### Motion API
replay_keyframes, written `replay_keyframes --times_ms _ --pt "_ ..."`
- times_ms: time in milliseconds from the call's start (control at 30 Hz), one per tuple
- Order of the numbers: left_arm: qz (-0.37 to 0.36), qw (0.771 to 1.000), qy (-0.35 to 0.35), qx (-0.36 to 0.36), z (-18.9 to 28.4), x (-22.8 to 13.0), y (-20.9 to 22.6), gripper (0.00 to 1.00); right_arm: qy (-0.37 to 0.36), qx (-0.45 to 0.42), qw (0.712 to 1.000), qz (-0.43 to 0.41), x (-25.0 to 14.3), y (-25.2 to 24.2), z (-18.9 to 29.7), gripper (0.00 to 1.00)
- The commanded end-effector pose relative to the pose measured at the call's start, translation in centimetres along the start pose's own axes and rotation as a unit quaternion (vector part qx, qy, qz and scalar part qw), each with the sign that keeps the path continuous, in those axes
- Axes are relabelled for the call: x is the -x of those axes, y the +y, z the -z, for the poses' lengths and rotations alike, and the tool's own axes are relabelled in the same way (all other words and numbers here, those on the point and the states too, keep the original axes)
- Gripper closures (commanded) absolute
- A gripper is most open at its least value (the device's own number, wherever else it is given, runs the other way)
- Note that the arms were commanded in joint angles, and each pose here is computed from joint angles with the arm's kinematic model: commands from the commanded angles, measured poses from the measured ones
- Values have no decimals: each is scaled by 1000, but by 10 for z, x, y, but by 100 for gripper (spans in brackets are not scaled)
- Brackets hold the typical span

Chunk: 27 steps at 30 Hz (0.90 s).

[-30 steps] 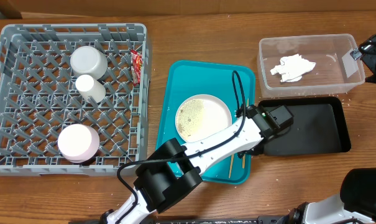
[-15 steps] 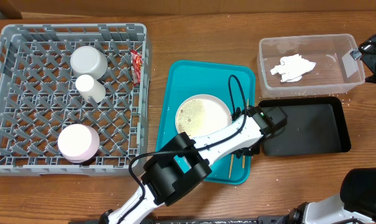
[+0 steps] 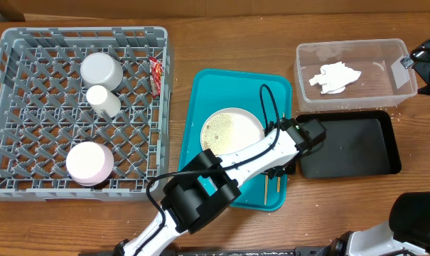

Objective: Sort waste into correct bins and load items into the dishwasher
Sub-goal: 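Reach the left gripper to the wooden chopsticks and grasp them, then carry the chopsticks to the dish rack and insert them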

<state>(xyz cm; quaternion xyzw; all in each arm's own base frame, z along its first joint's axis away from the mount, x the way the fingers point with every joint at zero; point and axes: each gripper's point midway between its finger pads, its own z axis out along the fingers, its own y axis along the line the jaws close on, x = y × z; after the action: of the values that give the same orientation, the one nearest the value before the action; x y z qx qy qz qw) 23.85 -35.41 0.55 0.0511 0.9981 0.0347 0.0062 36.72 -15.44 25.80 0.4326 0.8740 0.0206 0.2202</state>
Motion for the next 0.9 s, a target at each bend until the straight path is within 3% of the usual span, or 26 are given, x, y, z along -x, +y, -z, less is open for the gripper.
replay_keyframes --times_ms 0,367,567,633,867 --pt "-24 1000 17 -4 4 0 -5 96 -14 11 1000 2 4 3 11 0" --pt "-70 996 -43 -21 111 41 2 96 -14 11 1000 2 4 3 11 0" --pt "-19 996 -80 40 149 78 69 96 -14 11 1000 2 4 3 11 0" --pt "-35 996 -79 35 154 91 86 96 -14 11 1000 2 4 3 11 0" --pt "18 998 -65 16 160 131 163 96 -14 11 1000 2 4 3 11 0"
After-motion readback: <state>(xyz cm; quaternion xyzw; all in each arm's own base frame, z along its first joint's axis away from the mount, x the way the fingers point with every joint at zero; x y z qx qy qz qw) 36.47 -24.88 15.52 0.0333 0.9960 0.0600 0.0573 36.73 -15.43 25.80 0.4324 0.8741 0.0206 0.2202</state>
